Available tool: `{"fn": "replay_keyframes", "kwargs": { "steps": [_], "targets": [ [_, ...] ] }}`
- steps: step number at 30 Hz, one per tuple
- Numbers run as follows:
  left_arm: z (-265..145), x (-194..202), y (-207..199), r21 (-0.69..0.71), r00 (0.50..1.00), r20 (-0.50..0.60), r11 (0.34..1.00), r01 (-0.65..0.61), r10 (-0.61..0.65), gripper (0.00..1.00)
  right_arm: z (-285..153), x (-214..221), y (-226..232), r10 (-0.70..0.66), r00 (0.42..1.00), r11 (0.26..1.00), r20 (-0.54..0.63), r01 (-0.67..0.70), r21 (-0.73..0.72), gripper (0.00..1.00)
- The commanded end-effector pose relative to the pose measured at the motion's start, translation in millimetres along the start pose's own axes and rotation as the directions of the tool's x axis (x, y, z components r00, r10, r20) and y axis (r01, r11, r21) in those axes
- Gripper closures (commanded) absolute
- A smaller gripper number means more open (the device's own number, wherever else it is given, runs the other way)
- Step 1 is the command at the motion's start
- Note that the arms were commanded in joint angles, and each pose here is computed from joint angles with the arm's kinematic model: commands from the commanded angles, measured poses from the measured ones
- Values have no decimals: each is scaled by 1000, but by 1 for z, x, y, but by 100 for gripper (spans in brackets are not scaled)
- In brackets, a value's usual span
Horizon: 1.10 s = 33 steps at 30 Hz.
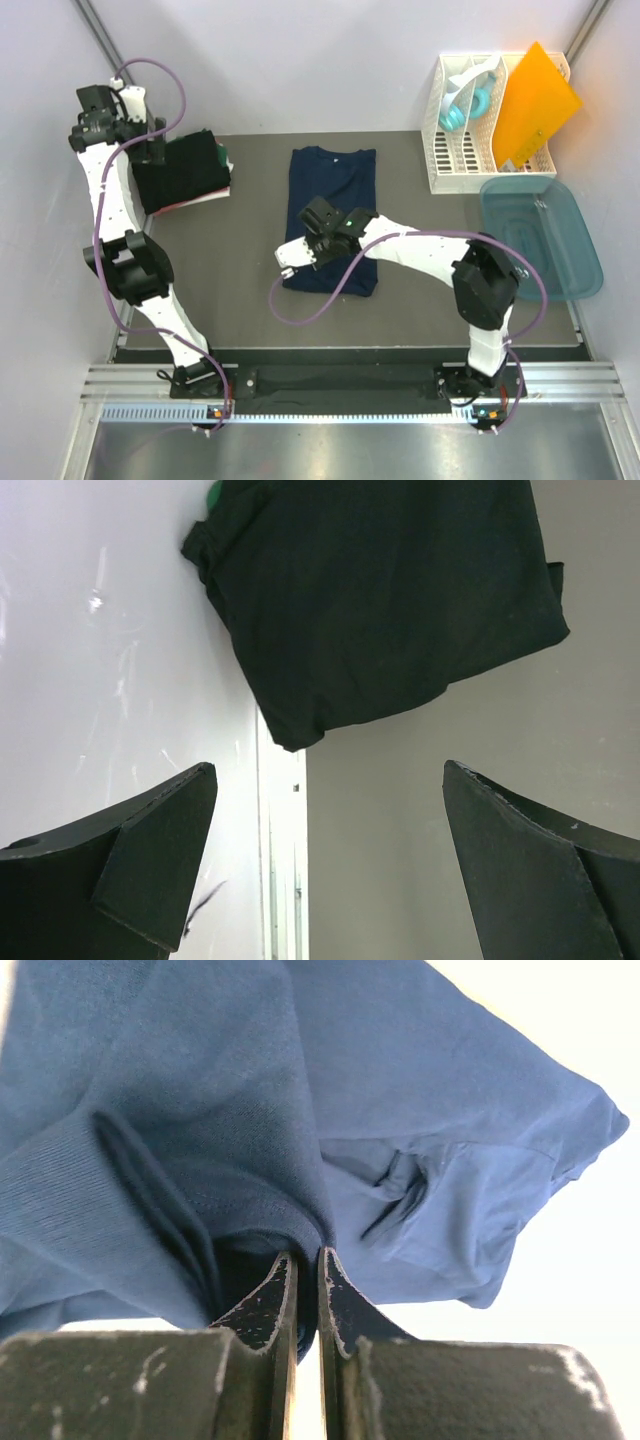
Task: Fold and stack the t-shirts
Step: Fold the folded rectangular tshirt in 1/3 of the way
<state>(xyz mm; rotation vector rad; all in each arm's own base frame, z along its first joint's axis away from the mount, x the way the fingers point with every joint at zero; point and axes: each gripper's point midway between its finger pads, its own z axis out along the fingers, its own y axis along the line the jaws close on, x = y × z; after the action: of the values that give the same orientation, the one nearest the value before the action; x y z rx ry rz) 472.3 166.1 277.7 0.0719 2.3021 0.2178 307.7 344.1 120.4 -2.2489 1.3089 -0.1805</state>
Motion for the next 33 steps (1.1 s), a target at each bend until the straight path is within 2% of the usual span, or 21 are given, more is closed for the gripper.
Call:
{"fn": "replay_keyframes", "kwargs": {
  "steps": [1,11,22,27,28,30,31,32,33],
  "targets": [
    [-10,-8,-3,7,998,44,999,34,-35,1,1,8,-56,-28,1000,986,-11,29,164,100],
    [2,3,-8,20,998,16,998,55,-55,1,9,27,-89,-10,999,971,-37,18,237,100],
    [8,3,-8,27,998,13,997,69,-69,1,16,29,-103,6,1000,958,-28,2,286,100],
    [10,6,-10,37,997,5,997,75,-75,1,24,37,-106,40,997,948,-62,-18,316,100],
    [11,8,-11,38,997,0,996,77,-77,1,24,38,-117,58,996,926,-63,-30,376,77],
    [10,9,-12,40,998,-2,997,70,-70,1,23,61,-127,144,978,860,-154,-47,508,41],
    [12,13,-12,40,997,-11,997,73,-73,1,1,61,-163,202,973,723,-107,-74,687,16],
    [12,14,-13,41,997,-13,996,75,-74,1,-17,82,-170,296,941,635,-166,-64,770,10],
    [10,14,-14,43,997,-9,996,73,-72,1,-24,92,-176,329,924,579,-197,-32,815,6]
  ]
}}
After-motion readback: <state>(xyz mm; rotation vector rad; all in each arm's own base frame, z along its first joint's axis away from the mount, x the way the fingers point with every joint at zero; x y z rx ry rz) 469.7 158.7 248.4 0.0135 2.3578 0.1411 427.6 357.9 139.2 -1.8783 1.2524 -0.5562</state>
